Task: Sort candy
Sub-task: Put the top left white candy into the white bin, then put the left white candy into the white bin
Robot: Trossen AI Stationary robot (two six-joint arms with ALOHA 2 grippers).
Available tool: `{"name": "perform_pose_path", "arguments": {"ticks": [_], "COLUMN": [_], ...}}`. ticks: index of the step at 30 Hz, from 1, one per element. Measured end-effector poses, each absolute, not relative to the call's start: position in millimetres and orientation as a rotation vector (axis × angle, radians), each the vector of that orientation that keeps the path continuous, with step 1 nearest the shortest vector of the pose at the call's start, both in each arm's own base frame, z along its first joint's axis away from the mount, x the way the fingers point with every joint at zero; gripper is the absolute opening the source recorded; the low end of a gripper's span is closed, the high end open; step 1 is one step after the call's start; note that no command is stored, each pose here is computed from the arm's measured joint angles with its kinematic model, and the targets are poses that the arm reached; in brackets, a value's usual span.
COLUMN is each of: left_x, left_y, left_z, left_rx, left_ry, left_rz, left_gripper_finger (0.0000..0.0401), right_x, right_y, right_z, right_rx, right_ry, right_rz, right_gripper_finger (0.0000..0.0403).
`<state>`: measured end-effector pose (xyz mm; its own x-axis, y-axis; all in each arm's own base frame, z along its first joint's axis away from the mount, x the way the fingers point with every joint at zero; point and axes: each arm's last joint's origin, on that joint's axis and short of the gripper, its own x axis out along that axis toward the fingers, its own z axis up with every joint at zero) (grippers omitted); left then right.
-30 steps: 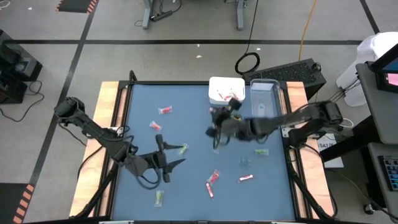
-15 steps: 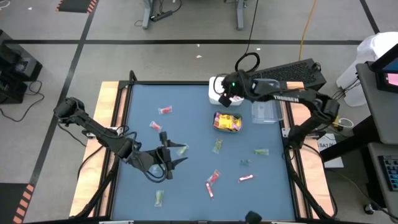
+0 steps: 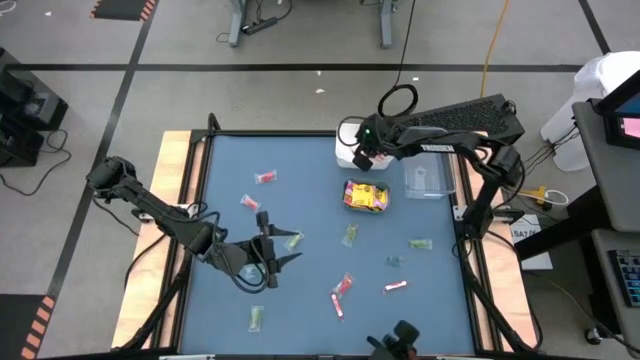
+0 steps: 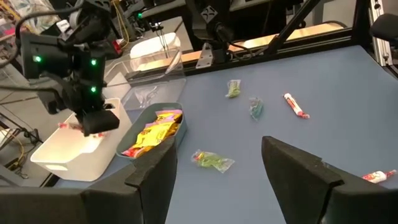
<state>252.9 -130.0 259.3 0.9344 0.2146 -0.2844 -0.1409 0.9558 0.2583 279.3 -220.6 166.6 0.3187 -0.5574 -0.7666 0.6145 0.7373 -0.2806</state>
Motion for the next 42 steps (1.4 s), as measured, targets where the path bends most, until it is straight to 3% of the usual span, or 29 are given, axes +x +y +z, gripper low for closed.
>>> {"name": "perform_pose_path", "arguments": {"ticks": [9,18,30,35,42], "left_x": [252.8,252.8,253.6,257.6,265.3], "left_y": [-129.9,-130.6,-134.9,-138.5,-145.1], "left_z": [259.1,259.0,257.5,253.4,244.8], "left_rx": [0.238,0.235,0.155,0.124,0.112], "left_ry": [0.317,0.32,0.332,0.331,0.325], "left_rz": [0.183,0.166,0.037,-0.002,-0.04], "left_gripper_finger": [0.0239,0.0239,0.0239,0.0239,0.0239], "right_x": [278.0,272.7,236.0,229.5,238.5], "right_y": [-221.3,-203.5,-57.0,0.9,73.1], "right_z": [169.6,225.2,322.5,329.6,311.1], "right_rx": [0.086,0.092,0.059,0.077,0.075], "right_ry": [0.969,0.966,0.802,0.729,0.752], "right_rz": [-0.849,-0.835,-0.662,-0.59,-0.406], "right_gripper_finger": [0.0128,0.0185,0.0184,0.0184,0.0184]}}
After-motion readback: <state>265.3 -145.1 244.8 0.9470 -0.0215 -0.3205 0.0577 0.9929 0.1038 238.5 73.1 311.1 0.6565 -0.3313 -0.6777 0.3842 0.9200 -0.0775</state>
